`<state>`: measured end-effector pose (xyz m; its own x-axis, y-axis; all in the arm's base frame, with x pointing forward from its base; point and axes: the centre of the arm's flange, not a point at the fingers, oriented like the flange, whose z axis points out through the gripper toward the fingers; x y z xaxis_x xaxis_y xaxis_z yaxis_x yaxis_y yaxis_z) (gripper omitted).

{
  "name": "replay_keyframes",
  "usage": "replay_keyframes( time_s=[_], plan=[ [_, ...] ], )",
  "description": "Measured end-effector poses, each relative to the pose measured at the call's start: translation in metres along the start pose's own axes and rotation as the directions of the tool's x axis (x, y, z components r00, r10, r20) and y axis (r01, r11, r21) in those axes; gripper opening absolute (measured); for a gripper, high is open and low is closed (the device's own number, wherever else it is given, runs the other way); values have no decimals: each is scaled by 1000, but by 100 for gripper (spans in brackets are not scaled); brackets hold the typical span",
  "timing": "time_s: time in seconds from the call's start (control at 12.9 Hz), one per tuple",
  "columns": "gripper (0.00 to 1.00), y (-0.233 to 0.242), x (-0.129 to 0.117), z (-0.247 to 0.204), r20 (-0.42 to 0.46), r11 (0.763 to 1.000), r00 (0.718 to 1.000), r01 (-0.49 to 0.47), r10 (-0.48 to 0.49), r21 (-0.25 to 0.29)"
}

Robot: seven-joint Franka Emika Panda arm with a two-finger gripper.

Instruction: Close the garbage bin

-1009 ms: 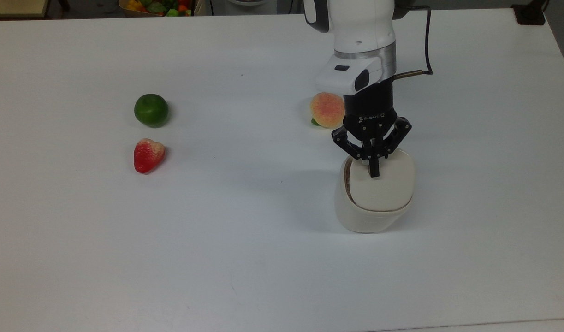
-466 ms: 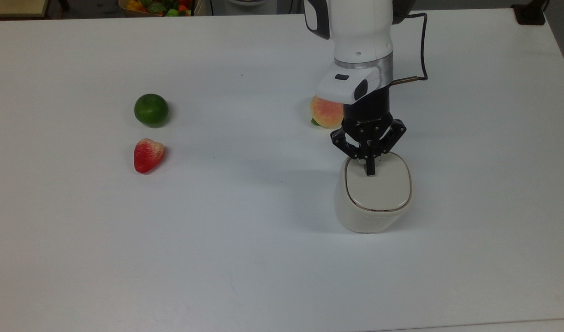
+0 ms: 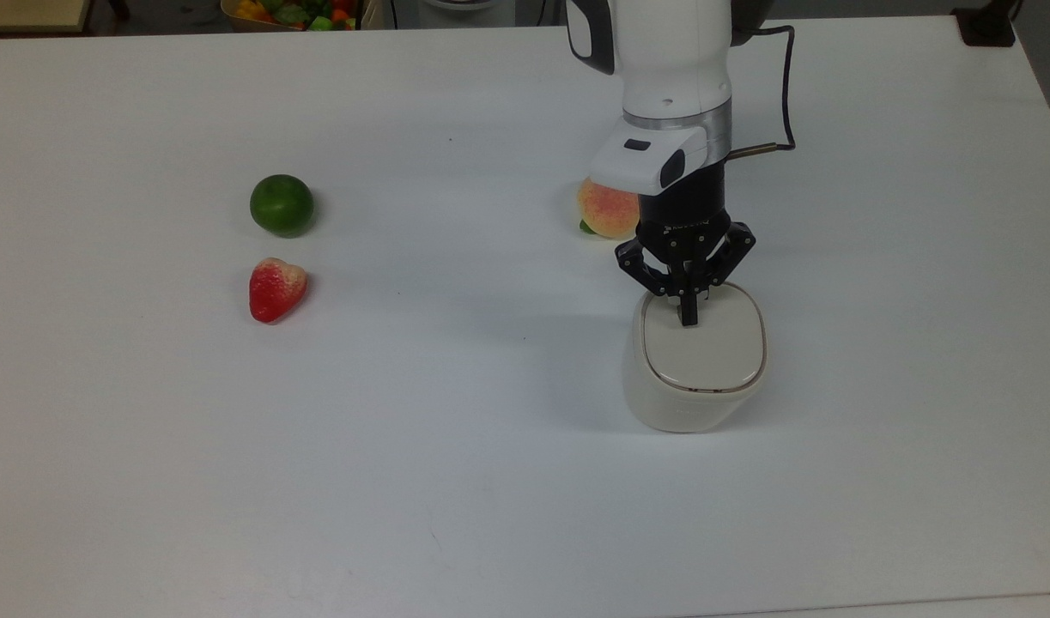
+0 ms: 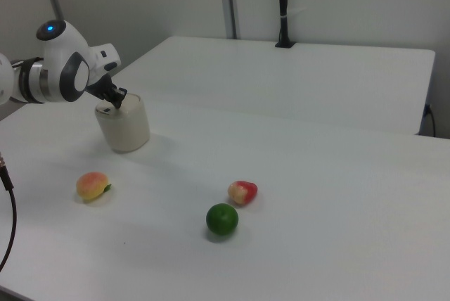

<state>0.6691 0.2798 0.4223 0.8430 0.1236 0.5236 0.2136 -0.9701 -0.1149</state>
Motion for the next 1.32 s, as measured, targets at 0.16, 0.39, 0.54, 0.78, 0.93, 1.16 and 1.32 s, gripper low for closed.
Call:
replay_keyframes(
  time_s=[0.16,0.39,0.54,0.78,0.93,1.16,1.32],
  plan=[
    [1,-1,-1,0,0,1000,1000,10,-10,-4],
    [1,-3,-1,1,-1,999,999,34,-34,-14],
    [1,-4,-2,1,-2,999,999,48,-48,-21],
    [1,-7,-3,1,-2,997,998,68,-68,-28],
    [1,-11,-4,1,-3,994,994,105,-105,-43],
    [1,-18,-7,2,-3,986,988,153,-154,-62],
    [1,-20,-8,2,-3,981,983,181,-182,-75]
  ],
)
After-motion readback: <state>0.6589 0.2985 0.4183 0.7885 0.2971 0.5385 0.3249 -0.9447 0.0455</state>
